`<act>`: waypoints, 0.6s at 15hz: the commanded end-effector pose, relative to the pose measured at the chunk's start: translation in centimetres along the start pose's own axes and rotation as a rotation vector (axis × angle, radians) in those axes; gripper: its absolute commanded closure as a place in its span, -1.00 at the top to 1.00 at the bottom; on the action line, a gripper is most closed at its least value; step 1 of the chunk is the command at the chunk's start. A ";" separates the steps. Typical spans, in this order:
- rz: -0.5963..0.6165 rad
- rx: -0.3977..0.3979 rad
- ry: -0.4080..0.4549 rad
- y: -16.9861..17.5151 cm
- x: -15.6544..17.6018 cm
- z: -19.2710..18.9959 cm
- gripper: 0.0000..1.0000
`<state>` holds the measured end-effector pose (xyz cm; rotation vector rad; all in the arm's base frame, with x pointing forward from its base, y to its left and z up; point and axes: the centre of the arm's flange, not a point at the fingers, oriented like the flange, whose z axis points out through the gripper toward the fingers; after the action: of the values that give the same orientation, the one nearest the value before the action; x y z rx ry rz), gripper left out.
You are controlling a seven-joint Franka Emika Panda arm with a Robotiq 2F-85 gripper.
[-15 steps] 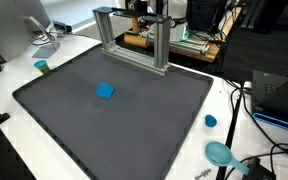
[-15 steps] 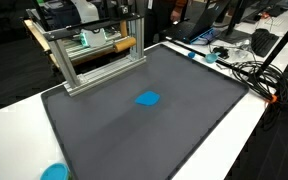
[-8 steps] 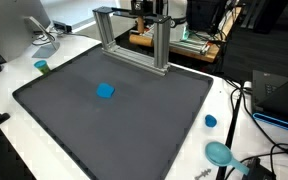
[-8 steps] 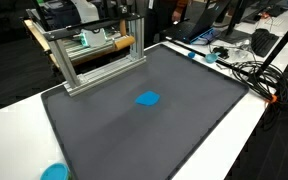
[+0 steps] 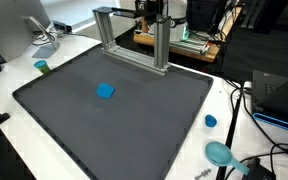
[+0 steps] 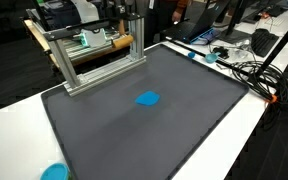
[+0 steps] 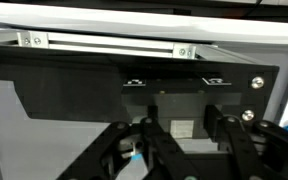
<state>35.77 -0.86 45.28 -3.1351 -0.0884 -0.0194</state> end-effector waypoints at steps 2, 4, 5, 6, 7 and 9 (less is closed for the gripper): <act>0.090 0.068 0.064 1.5 -1.3 -2.1 0.70; 0.164 0.089 0.099 4.0 -1.9 -3.6 0.96; 0.205 0.105 0.131 6.0 -2.7 -4.9 1.00; 0.232 0.121 0.163 7.8 -3.3 -5.8 1.00; 0.240 0.134 0.215 9.9 -3.9 -6.7 1.00; 0.229 0.105 0.184 9.0 -3.0 -5.7 1.00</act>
<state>33.23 -10.13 50.92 -2.9990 0.2620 -0.2930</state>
